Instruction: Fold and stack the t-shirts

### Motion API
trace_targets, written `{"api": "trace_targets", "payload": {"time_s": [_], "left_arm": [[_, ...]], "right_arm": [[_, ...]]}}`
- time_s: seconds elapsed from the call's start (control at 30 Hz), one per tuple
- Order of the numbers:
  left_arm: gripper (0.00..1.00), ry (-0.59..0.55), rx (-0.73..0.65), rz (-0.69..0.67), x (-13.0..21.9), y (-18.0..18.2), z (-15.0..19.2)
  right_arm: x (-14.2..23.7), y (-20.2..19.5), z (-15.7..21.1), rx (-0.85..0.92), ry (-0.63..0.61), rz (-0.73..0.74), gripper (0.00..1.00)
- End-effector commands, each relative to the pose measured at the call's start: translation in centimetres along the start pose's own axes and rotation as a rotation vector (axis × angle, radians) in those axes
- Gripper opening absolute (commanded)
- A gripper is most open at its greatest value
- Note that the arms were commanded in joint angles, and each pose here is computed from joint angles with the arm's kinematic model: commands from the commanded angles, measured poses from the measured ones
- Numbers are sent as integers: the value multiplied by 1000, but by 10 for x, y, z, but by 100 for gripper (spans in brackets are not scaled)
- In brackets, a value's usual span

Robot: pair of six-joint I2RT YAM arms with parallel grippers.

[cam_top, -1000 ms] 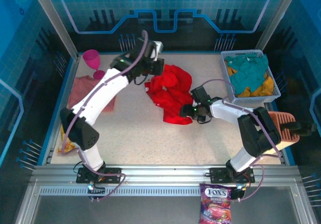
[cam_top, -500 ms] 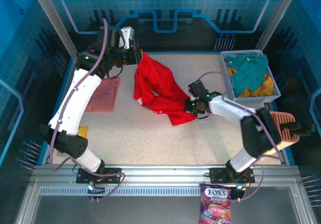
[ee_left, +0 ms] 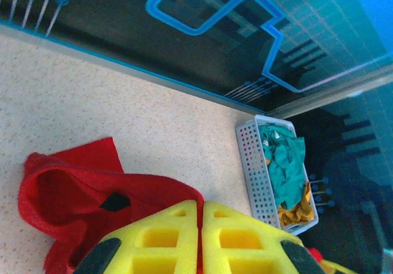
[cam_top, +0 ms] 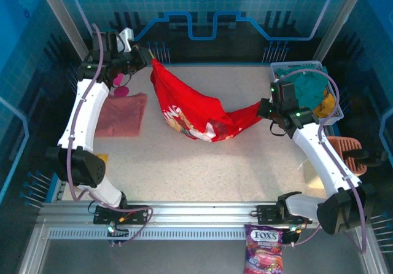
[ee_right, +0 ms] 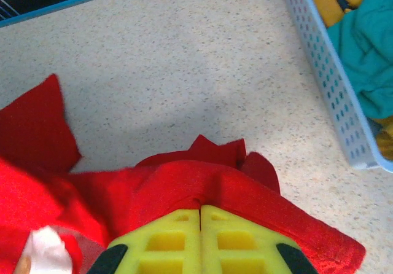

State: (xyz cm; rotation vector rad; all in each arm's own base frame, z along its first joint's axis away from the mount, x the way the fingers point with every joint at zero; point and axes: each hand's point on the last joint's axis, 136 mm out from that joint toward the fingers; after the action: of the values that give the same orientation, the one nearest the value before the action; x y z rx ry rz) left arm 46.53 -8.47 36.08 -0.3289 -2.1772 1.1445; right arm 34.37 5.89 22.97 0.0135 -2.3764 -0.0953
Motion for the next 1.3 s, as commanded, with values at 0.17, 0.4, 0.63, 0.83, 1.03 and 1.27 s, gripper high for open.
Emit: {"api": "trace_targets", "payload": {"time_s": [0.17, 0.4, 0.63, 0.83, 1.03, 1.27], "left_arm": [[8, -2, 198, 90, -18, 50, -31], [11, 88, 290, 206, -56, 41, -51], [18, 201, 284, -72, -78, 111, -25], [55, 221, 289, -305, -88, 182, 0], [60, 262, 203, -261, -84, 140, 77], [41, 437, 92, -201, -119, 81, 215]], "right_arm": [[38, -35, -6, -28, -118, 121, 0], [29, -42, -48, -24, -150, 170, 0], [22, -24, 17, -1, 36, 41, 0], [8, -2, 110, -26, 290, -85, 0], [-6, -19, 159, -17, 440, 14, 52], [-24, -14, 150, -19, 401, -4, 94]]}}
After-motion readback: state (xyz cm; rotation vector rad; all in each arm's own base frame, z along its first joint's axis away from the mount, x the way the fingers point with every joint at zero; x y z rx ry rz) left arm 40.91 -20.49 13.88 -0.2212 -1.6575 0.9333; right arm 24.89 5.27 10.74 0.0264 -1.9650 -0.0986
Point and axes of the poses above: each hand's point on the last joint's axis, 136 mm out from that joint toward the fingers, its own x axis back along the fingers, its own y axis along the line the jaws close on, z = x × y, and after that the axes turned 11 degrees about x, right-handed
